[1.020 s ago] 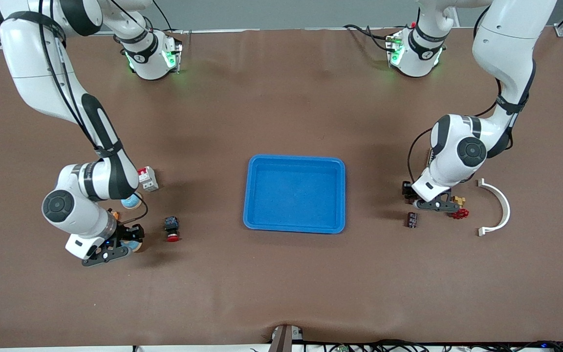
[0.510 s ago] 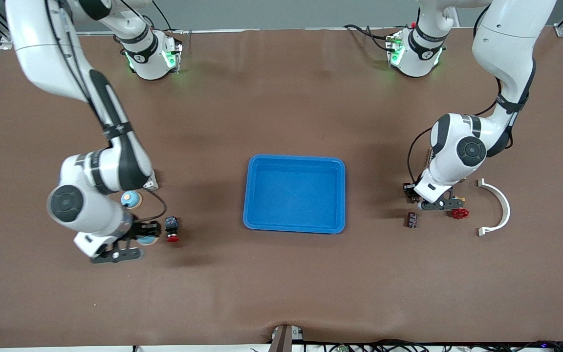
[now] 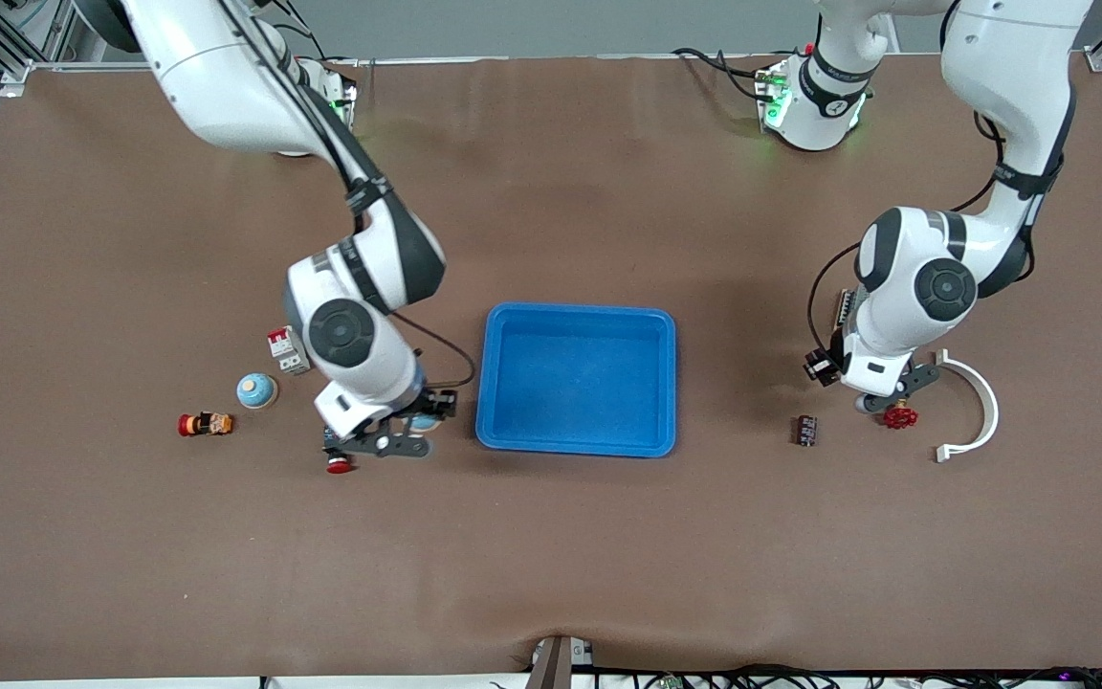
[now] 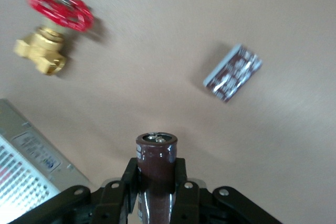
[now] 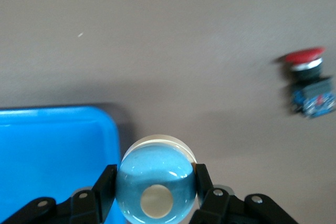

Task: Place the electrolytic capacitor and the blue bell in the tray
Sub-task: 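Carry the bell and the capacitor over the blue tray with both grippers, then release the bell into the tray with the right gripper while the left holds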

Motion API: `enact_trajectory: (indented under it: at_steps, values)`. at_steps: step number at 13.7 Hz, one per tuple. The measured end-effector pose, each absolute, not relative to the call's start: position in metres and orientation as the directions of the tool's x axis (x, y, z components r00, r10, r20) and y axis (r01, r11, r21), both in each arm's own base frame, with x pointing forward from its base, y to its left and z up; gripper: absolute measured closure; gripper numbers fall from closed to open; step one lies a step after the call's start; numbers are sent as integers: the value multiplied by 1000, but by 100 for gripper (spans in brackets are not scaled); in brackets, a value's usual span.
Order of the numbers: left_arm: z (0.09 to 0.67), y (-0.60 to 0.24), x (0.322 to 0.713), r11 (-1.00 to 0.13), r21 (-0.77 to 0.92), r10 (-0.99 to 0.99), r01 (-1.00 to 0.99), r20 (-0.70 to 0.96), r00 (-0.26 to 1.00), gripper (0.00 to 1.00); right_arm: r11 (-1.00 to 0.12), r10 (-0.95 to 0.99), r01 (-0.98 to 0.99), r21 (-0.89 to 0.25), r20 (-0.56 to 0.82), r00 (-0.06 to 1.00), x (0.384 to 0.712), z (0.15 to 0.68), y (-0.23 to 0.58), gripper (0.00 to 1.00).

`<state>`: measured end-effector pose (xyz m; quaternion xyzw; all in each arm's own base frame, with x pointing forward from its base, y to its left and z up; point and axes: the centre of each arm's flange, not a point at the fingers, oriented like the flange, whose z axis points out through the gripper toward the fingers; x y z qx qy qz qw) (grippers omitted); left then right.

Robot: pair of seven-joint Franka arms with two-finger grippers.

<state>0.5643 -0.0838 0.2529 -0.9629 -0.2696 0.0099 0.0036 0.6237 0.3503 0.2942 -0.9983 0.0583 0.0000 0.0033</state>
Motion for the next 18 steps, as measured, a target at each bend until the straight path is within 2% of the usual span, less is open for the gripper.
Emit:
enact_trajectory:
  at_steps: [4,10,14,18]
  values:
    - [304,-96,574,-711,-37,703,702,-24,711,70,-989,-148,-148,-11,5,989,588,292,408,35]
    - [314,-148,567,-488,-33,873,872,-29,487,70,-992,-130,-130,4,-12,991,540,244,448,35]
    - [327,-182,566,-294,-9,955,956,-34,293,70,-991,-131,-130,12,-18,991,521,237,467,35]
    - [335,-222,555,-157,-1,986,988,-54,156,70,-991,-135,-135,2,-11,991,514,228,476,35]
